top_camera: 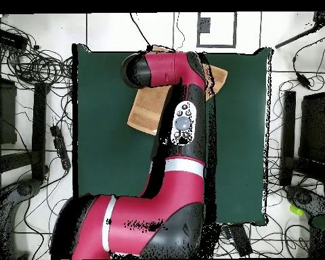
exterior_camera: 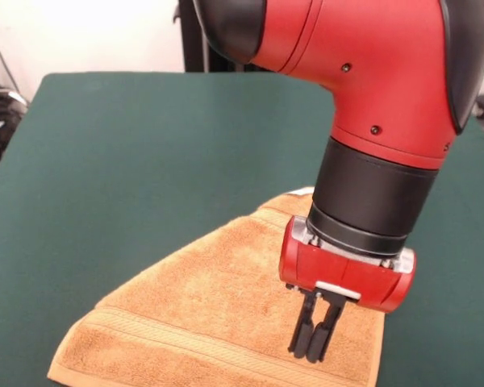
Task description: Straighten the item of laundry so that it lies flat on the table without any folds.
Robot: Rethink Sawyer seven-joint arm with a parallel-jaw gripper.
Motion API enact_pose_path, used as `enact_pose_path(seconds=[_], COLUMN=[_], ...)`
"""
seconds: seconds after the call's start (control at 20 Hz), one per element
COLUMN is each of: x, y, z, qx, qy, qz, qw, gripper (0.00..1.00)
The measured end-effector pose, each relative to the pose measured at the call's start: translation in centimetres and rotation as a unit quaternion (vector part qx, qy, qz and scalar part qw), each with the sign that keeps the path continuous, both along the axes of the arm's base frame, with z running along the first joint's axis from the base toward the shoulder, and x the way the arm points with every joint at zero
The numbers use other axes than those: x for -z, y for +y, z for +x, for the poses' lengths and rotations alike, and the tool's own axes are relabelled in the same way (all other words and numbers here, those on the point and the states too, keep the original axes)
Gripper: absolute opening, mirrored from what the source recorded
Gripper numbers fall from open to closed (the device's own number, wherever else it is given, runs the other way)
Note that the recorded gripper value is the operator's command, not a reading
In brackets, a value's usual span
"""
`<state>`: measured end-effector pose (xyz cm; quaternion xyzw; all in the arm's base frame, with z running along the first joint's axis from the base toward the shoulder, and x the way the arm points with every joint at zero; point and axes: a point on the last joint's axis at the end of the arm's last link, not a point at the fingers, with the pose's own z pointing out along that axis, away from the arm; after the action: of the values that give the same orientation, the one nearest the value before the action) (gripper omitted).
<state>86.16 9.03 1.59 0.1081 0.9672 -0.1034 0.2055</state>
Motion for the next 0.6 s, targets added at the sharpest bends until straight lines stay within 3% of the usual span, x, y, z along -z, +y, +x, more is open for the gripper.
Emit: enact_pose_path(seconds=[0.6], x=[1.2], y=[-0.8], z=[-1.5], qx=[0.008], qy=[0.018], qz=[0.002], qw=[0.9998], gripper=[0.00])
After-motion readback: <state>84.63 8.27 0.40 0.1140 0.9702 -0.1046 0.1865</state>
